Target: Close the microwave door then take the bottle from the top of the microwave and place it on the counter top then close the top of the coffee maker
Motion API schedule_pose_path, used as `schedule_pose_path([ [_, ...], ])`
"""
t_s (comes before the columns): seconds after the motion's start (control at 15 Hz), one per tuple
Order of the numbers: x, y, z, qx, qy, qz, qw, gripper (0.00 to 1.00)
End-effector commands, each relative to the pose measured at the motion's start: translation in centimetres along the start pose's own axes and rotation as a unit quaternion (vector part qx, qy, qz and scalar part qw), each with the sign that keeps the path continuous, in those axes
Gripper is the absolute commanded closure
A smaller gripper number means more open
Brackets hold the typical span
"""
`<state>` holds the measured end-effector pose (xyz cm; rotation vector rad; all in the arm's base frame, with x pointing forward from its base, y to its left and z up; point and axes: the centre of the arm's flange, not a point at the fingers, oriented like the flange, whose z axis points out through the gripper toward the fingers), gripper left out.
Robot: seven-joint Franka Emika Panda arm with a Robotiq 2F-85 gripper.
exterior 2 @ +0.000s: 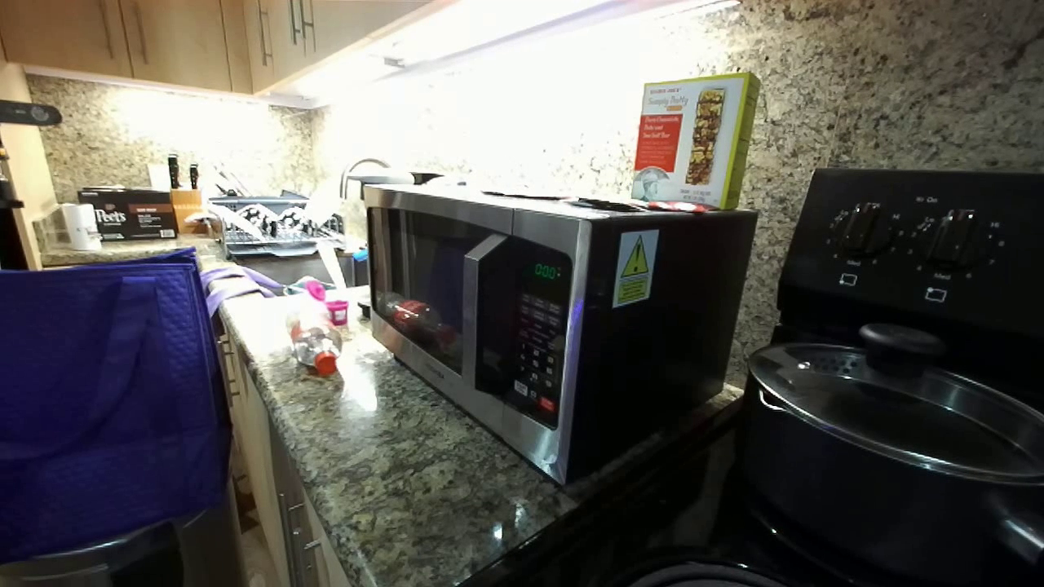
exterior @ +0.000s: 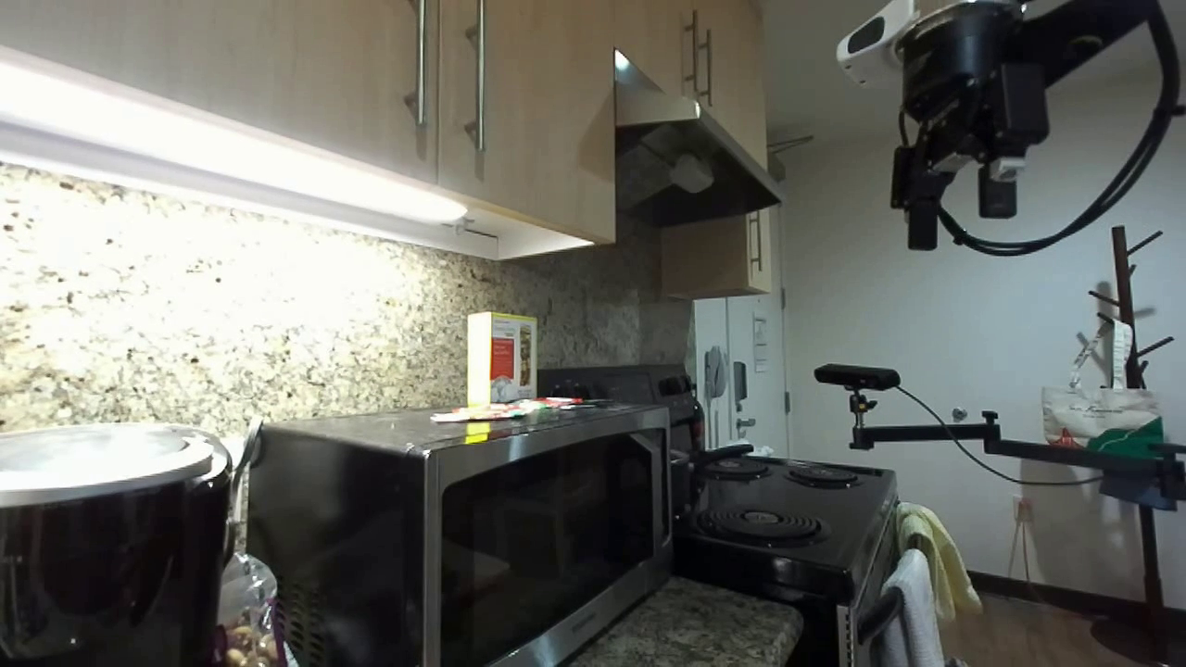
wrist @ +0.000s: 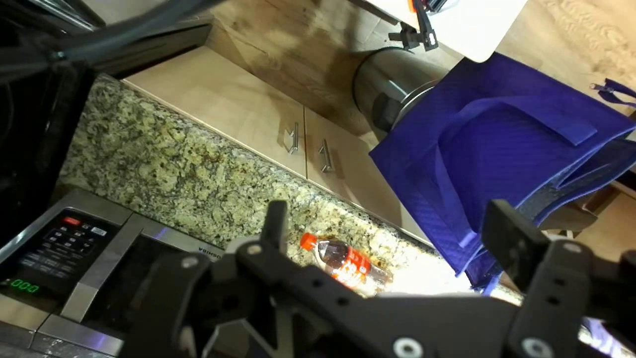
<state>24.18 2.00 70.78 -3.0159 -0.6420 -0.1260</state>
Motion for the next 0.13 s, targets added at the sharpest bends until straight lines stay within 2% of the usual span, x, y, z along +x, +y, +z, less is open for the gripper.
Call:
schedule_pose_path([
  [0.0,0.15,0.04,0.06,0.0,-0.002,0.001,1.0,0.0],
  [0.07,0.18,0.04,0.06,0.0,-0.002,0.001,1.0,0.0],
])
